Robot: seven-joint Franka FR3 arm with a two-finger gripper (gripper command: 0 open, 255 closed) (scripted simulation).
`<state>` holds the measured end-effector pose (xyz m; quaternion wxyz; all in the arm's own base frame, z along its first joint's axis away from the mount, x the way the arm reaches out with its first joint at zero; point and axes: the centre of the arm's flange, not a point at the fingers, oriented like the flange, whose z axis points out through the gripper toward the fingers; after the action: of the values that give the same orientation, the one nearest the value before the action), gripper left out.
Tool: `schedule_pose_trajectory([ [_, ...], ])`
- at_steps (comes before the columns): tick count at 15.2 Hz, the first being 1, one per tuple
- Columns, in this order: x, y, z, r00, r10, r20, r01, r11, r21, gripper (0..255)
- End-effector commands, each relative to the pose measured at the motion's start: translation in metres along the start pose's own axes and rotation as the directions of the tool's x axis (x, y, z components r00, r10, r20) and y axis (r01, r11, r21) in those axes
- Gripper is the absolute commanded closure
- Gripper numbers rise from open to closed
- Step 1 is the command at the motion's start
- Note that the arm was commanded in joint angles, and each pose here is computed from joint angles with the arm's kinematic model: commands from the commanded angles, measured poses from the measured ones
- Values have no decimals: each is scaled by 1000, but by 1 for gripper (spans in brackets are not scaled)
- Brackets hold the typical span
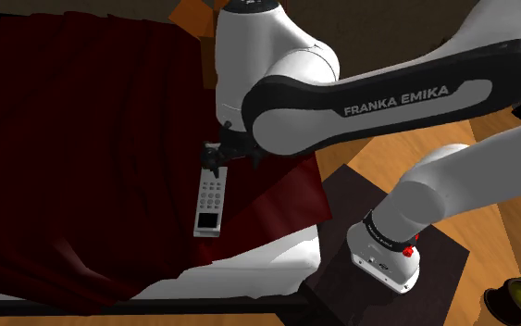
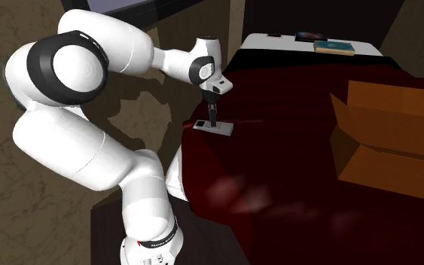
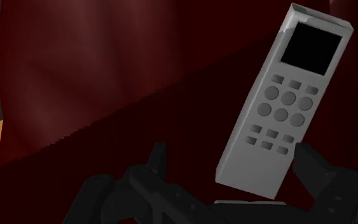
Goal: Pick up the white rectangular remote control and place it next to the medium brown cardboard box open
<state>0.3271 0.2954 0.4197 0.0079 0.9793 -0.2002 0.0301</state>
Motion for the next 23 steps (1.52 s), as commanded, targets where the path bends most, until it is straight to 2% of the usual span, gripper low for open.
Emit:
schedule_pose_trajectory([
  [1, 0, -21, 16, 999, 48, -4, -48, 999, 0, 0],
  [5, 2, -60, 46, 992, 127, -13, -127, 992, -6, 0],
  [12, 2, -60, 83, 992, 127, -13, -127, 992, -6, 0],
  [20, 2, -60, 86, 992, 127, -13, -127, 992, -6, 0],
  [21, 2, -60, 86, 992, 127, -13, -127, 992, -6, 255],
  [23, 2, -60, 86, 992, 127, -13, -127, 992, -6, 255],
])
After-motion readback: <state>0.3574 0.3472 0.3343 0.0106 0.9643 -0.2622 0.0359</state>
